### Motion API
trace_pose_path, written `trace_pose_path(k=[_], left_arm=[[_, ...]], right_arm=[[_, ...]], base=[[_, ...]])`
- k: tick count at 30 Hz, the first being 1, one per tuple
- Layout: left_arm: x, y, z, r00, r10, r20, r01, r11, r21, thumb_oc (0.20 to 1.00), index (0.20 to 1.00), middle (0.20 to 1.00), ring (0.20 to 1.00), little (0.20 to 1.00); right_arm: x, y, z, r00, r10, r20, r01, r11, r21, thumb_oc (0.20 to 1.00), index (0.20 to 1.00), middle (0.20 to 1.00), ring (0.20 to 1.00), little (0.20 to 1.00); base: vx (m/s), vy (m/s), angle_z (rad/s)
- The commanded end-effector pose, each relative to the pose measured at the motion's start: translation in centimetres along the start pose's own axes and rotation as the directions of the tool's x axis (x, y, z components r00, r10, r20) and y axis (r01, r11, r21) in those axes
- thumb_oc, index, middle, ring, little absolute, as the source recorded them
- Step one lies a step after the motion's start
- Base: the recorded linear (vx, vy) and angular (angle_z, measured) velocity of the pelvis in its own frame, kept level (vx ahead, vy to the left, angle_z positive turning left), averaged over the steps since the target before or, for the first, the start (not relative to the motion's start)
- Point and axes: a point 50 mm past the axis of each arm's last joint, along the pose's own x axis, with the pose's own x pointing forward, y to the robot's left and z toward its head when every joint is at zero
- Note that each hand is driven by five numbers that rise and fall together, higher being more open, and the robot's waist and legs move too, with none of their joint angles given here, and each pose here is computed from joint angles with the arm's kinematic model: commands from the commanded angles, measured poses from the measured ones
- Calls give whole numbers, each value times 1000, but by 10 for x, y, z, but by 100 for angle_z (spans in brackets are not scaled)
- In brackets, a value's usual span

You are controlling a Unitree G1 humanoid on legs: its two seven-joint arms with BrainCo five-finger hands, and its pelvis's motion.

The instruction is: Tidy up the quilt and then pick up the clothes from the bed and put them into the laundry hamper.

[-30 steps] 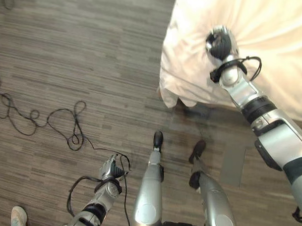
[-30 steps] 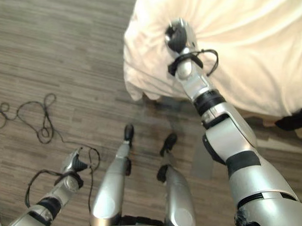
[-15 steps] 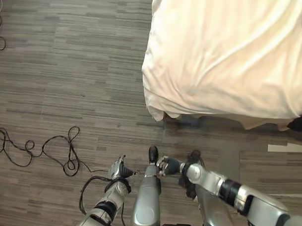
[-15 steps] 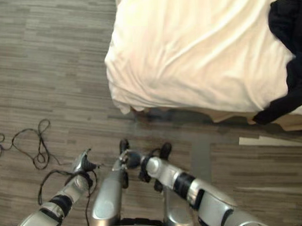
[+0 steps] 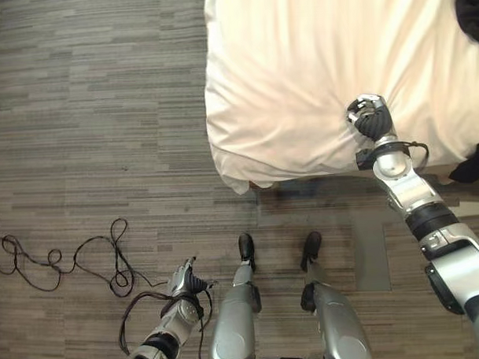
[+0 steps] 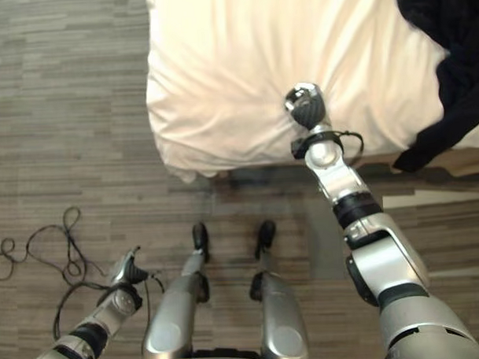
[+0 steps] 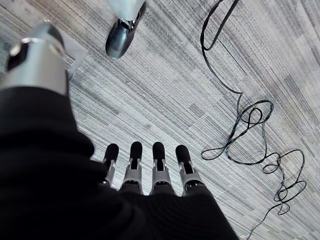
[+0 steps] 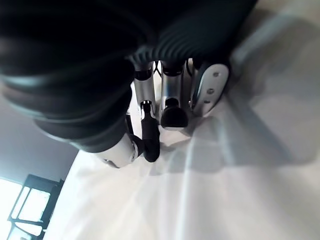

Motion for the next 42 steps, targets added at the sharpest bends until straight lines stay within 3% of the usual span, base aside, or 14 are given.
trace_pose_path(k=[1, 4, 5, 6, 9, 10, 13, 14, 15, 17, 25, 36, 39, 42], left_arm=[[0, -10, 3, 1000, -27, -5, 27, 998, 58, 1000, 1000, 1000, 1000, 1000], [-3, -15, -12, 996, -58, -74, 66, 991, 116, 1000, 1000, 1000, 1000, 1000], [-7, -19, -25, 990, -82, -116, 99, 984, 150, 1000, 1000, 1000, 1000, 1000], [-7, -19, -25, 990, -82, -116, 99, 984, 150, 1000, 1000, 1000, 1000, 1000], [-13, -23, -40, 980, -106, -171, 133, 980, 151, 1000, 1000, 1000, 1000, 1000], [-18, -25, -51, 972, -117, -202, 151, 976, 160, 1000, 1000, 1000, 1000, 1000], [-22, -27, -62, 964, -131, -232, 173, 970, 169, 1000, 1000, 1000, 1000, 1000], [-24, -30, -65, 961, -151, -231, 201, 957, 209, 1000, 1000, 1000, 1000, 1000], [-25, -31, -65, 960, -161, -231, 211, 954, 213, 1000, 1000, 1000, 1000, 1000], [-23, -30, -61, 963, -156, -218, 198, 962, 186, 1000, 1000, 1000, 1000, 1000], [-16, -18, -45, 988, -30, -148, 41, 997, 70, 1000, 1000, 1000, 1000, 1000], [-26, -36, -56, 976, -113, -184, 135, 984, 115, 1000, 1000, 1000, 1000, 1000], [-23, -30, -56, 979, -108, -171, 143, 967, 210, 1000, 1000, 1000, 1000, 1000], [-22, -27, -55, 983, -100, -155, 133, 966, 221, 1000, 1000, 1000, 1000, 1000]], right_arm=[[-44, -20, -86, 927, -105, -360, 136, 989, 62, 200, 200, 200, 200, 200], [-122, -22, -152, 798, -109, -592, 209, 972, 104, 200, 200, 200, 200, 200], [-168, -24, -180, 701, -106, -705, 251, 962, 105, 200, 200, 200, 200, 200], [-168, -24, -180, 700, -106, -706, 252, 962, 105, 200, 200, 200, 200, 200], [-233, -21, -210, 542, -70, -838, 238, 968, 73, 200, 200, 200, 200, 200], [-270, -12, -221, 441, -35, -897, 173, 984, 47, 1000, 1000, 1000, 1000, 1000], [-295, -2, -227, 369, 17, -929, 84, 995, 52, 1000, 1000, 1000, 1000, 1000], [-327, 2, -233, 263, 36, -964, 11, 999, 40, 1000, 1000, 1000, 1000, 1000], [-337, 4, -235, 223, 51, -973, -42, 998, 43, 1000, 1000, 1000, 1000, 1000], [-340, -3, -238, 195, 32, -980, -117, 993, 9, 1000, 1000, 1000, 1000, 1000], [-324, 14, -234, 263, 103, -959, -354, 935, 3, 1000, 1000, 1000, 1000, 1000], [-323, 25, -230, 297, 145, -944, -432, 902, 3, 1000, 1000, 1000, 1000, 1000], [-304, 24, -226, 366, 136, -921, -394, 919, -21, 1000, 1000, 1000, 1000, 1000], [-307, 21, -226, 372, 119, -921, -364, 931, -26, 1000, 1000, 1000, 1000, 1000]], base=[[79, 90, 2], [139, 139, -2], [148, 161, -37], [169, 183, -64], [240, 104, -117], [270, -29, -222], [221, -132, -183], [375, -326, -109], [303, -288, -113], [292, -321, -149], [243, -22, -177], [508, 195, -114], [473, 221, -53], [614, 36, 5]])
